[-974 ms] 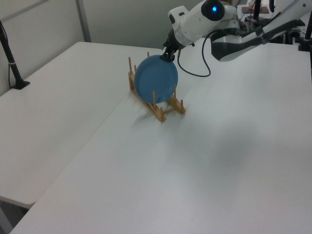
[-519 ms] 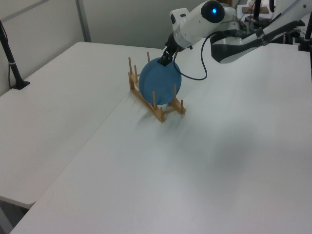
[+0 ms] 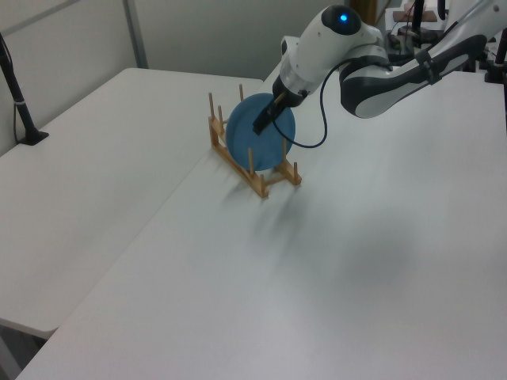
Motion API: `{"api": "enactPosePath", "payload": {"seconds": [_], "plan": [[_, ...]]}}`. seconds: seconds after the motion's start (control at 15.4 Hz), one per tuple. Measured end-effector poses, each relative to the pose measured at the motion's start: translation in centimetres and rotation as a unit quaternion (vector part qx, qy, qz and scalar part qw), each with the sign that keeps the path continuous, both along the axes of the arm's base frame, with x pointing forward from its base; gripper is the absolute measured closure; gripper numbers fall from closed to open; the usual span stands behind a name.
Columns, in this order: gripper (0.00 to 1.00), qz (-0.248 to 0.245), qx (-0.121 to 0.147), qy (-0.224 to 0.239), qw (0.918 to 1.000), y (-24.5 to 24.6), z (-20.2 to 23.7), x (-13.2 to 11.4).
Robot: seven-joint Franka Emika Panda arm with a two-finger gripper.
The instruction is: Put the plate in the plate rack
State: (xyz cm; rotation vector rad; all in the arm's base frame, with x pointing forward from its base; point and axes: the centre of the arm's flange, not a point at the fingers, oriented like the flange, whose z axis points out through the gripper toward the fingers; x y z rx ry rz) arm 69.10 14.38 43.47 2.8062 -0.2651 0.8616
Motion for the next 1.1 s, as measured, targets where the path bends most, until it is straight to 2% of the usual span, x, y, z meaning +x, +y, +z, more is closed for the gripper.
{"api": "enactPosePath", "payload": {"seconds": [0.19,0.32,0.45,0.65,0.84,1.1], "plan": [[0.00,-0.057,0.057,0.076,0.9939,-0.7,0.9,-1.4],[0.00,-0.053,0.089,0.146,0.9838,-2.0,2.8,-3.0],[0.00,-0.030,0.108,0.205,0.9723,-3.6,5.1,-4.9],[0.00,-0.012,0.104,0.258,0.9605,-5.6,7.8,-7.6],[0.00,0.040,0.084,0.290,0.9525,-7.9,9.8,-9.9],[0.00,0.057,0.080,0.284,0.9538,-12.1,12.1,-11.8]]}}
